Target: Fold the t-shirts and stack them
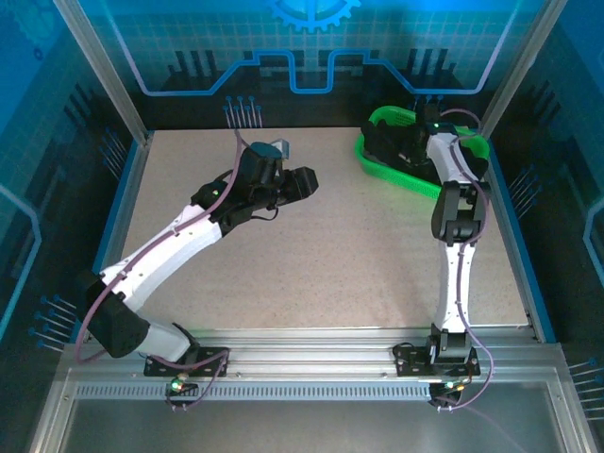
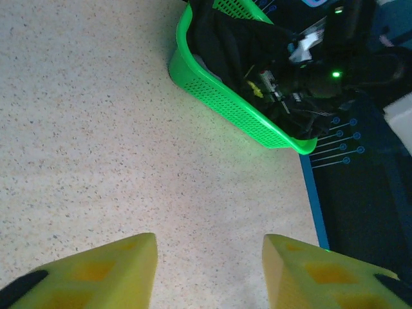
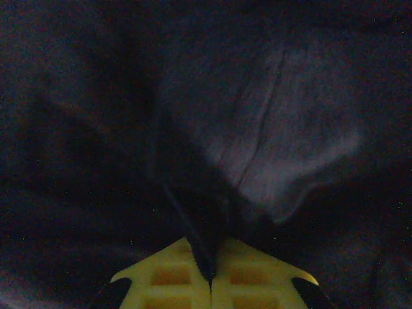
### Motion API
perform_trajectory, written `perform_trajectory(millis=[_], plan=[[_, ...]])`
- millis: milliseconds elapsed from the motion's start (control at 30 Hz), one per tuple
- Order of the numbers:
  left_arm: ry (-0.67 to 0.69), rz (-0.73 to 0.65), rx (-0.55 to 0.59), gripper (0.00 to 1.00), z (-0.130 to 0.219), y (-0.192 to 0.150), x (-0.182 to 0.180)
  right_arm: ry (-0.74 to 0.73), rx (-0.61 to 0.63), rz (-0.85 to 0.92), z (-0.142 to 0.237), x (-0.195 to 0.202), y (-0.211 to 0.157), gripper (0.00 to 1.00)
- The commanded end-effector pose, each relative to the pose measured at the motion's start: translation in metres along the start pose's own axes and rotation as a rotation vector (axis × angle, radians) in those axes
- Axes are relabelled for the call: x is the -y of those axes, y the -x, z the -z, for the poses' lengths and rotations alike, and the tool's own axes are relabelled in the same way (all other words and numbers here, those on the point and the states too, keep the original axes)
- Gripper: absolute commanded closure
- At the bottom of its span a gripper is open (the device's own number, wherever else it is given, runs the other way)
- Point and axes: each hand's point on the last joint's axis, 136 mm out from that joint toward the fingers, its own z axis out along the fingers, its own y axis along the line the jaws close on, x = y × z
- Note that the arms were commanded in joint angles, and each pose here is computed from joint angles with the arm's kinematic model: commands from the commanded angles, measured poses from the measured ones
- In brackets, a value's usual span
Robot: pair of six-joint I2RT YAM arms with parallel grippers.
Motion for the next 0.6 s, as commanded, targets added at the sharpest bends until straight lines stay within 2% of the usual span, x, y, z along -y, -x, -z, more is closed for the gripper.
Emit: perform_trajectory(millis=[0,200,367,467,567], plan=[[-0.004,-0.005,-0.014,0.59,-0.003,-0.003,0.002,0.170,0.304,-0.002,0.124,-0.051,0.057,1.00],[0.013,-0.019,-0.014,0.60,-0.008,-0.001,-0.001,0.325,0.520,-0.011,0.258,-0.083,0.076,1.00],[0.100,0.021,0.014,0.63,-0.001,0.012,-0.026,0.484,0.746,0.040,0.391,-0.110,0.075,1.00],[0.165,0.069,0.051,0.62,0.009,0.024,-0.050,0.593,0.872,0.109,0.467,-0.133,0.058,1.00],[0.233,0.129,0.093,0.63,0.024,0.036,-0.077,0.704,0.879,0.165,0.505,-0.161,0.028,1.00]])
